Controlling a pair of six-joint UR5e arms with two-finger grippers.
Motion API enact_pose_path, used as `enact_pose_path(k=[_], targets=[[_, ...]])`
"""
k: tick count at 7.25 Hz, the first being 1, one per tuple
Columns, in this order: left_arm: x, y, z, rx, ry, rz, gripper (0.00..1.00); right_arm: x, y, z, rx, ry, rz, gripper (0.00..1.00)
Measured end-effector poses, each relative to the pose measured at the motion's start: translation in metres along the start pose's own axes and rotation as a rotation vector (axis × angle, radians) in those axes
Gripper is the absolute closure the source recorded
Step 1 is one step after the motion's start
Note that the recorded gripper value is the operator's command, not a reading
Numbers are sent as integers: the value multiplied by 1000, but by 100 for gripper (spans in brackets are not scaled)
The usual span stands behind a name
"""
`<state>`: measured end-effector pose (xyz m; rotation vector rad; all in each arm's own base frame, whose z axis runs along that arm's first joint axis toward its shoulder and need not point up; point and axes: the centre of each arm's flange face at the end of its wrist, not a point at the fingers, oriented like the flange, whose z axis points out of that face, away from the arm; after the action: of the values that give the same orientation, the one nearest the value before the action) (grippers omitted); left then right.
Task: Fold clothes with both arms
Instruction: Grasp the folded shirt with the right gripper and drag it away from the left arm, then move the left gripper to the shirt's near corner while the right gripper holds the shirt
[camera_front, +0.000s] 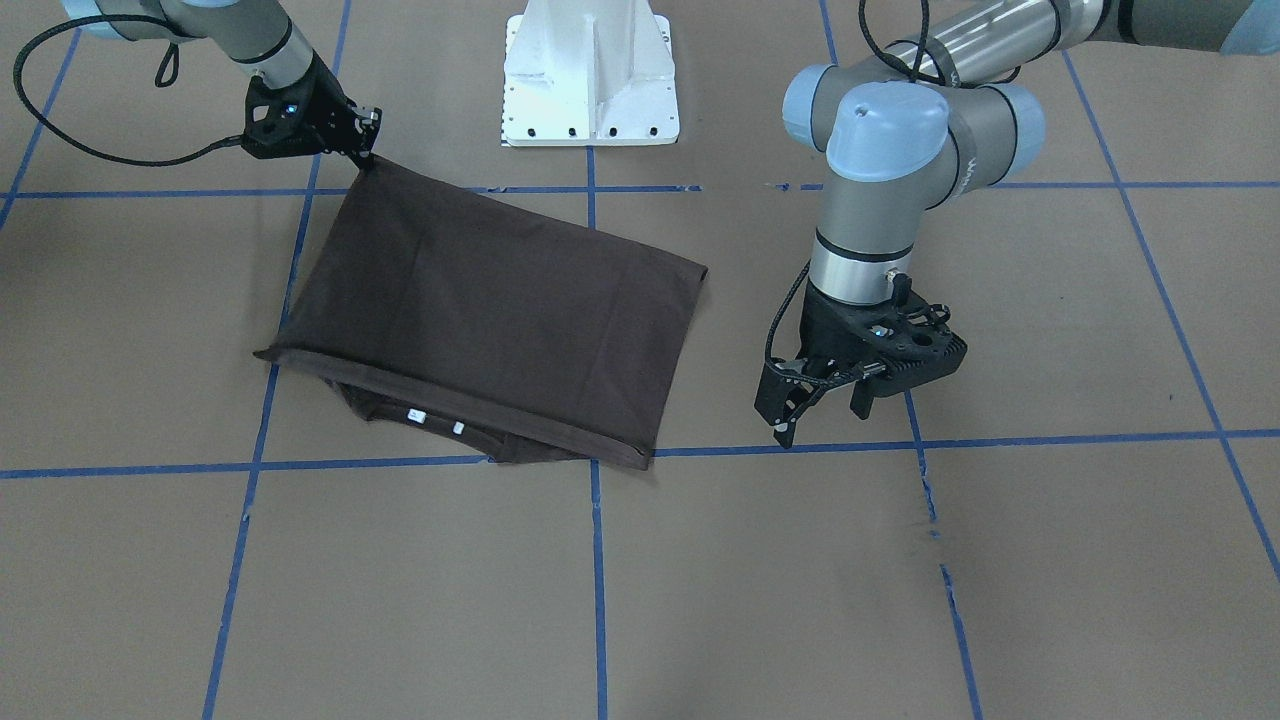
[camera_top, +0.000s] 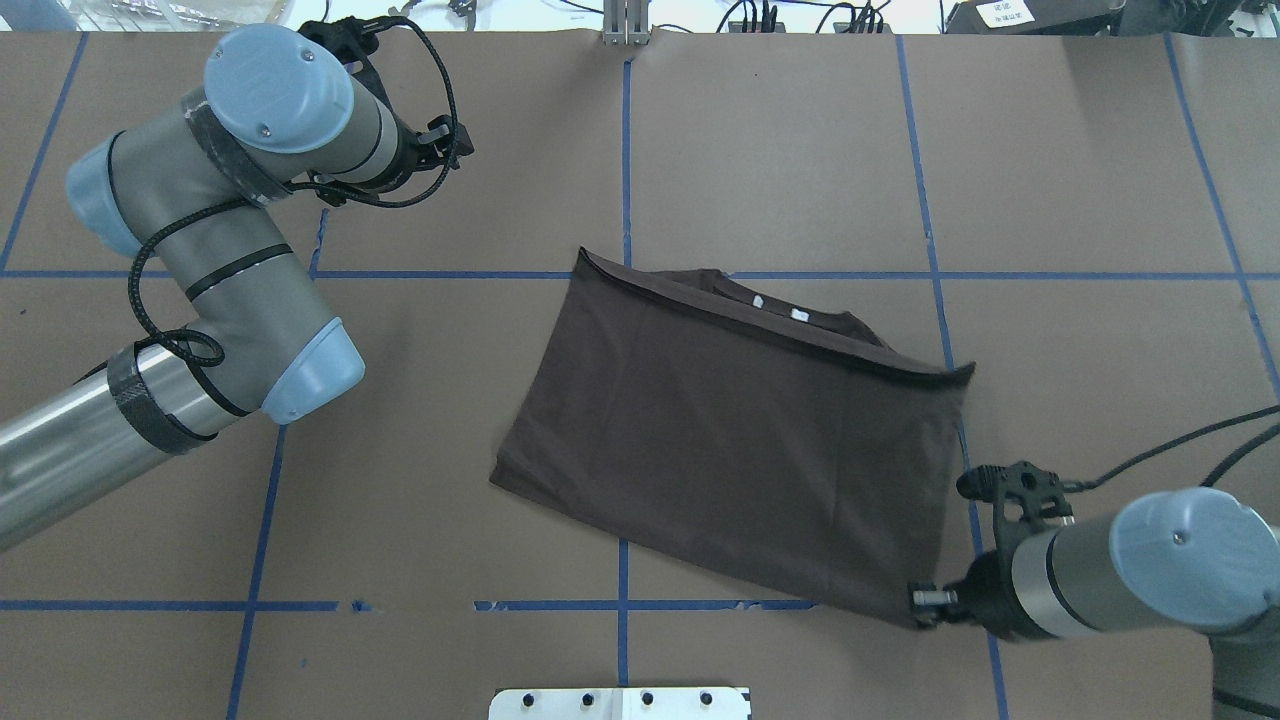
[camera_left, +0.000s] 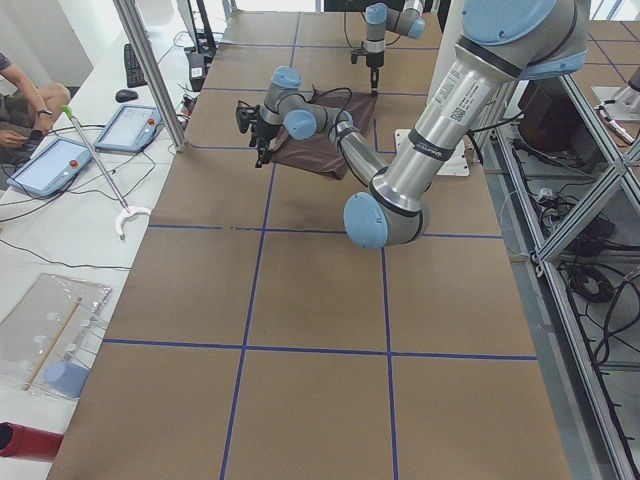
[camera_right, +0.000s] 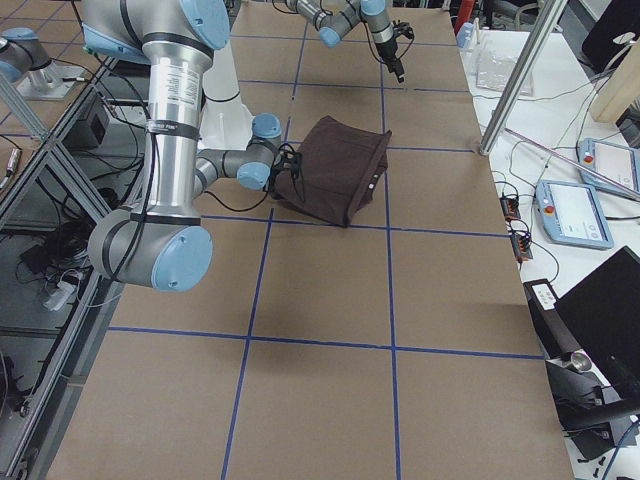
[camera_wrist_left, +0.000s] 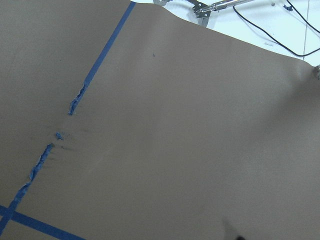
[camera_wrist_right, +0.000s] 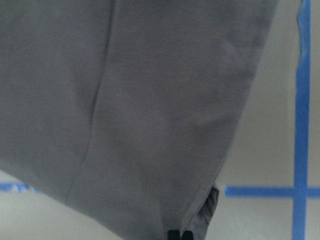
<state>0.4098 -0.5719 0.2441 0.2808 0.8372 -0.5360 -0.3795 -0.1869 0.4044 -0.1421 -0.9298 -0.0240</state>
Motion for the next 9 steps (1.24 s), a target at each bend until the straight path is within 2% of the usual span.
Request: enact_pose_path(k=[1,2,3,4,5,7,8,9], targets=[[-1,2,0,-3,0,-2,0,4,37,6,-74,22,-43,0],[0,7,0,-9,4,-1,0,0,59,7,-114,21,-68,0],[0,23,-4,-28,14,3,0,-9,64,1,-113,-3,-70,0],[-5,58,-8,-71,28,-5,0,-19,52,-10,-79,-36,-53,0],[-7,111,-10,-146,32,-46,3,-27,25,-25,-16,-75,-19,0],[-1,223,-12,-292,-4,-165,10,-44,-31,-62,122,-161,43,0],[1,269,-14,-346,-29,-215,14,-48,-54,-80,179,-192,62,0],[2,299,-16,-379,-47,-244,18,-51,-67,-91,215,-211,74,0]])
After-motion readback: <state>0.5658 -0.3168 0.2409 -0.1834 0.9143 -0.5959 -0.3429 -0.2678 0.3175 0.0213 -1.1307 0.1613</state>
